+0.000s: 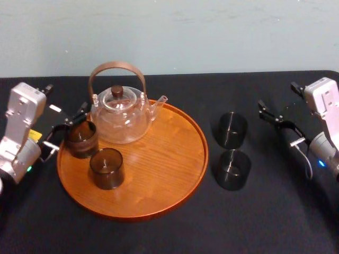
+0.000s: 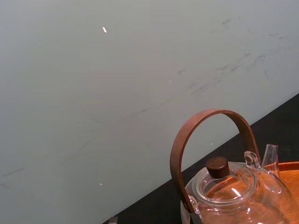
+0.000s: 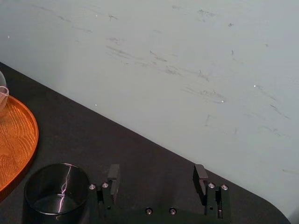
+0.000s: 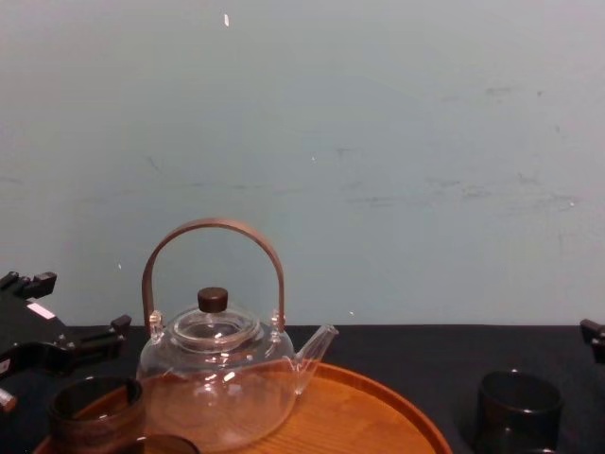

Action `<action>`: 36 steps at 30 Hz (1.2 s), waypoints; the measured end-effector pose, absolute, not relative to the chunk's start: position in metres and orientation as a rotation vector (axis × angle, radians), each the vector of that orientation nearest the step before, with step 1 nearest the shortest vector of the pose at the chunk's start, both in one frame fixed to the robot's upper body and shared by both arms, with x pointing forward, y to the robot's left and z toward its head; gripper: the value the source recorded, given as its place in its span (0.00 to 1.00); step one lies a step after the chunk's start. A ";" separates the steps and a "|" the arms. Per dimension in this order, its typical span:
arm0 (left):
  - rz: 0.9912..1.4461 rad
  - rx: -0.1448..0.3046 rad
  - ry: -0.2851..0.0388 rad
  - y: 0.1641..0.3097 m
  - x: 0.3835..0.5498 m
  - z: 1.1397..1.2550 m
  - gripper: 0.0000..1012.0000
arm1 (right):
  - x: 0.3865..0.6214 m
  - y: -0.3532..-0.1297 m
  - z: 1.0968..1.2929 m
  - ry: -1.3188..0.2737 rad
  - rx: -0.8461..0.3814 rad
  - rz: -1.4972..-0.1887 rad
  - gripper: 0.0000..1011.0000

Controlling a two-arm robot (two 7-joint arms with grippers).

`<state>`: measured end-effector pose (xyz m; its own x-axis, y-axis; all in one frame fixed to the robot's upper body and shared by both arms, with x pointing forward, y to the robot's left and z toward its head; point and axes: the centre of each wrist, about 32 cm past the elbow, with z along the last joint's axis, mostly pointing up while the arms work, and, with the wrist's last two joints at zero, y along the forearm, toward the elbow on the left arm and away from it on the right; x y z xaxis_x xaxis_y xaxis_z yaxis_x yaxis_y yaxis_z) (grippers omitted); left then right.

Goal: Pick up the glass from the table and place it on the tray.

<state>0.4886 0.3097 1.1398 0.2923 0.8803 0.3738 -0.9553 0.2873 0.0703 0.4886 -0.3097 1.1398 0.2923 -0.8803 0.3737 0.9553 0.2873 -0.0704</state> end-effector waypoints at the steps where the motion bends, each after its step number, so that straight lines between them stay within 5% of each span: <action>1: 1.248 0.304 -0.285 0.310 0.489 1.140 0.99 | 0.489 -0.310 1.140 -0.285 -0.304 -1.248 0.99; 36: 1.248 0.305 -0.285 0.310 0.489 1.140 0.99 | 0.489 -0.310 1.140 -0.285 -0.305 -1.248 0.99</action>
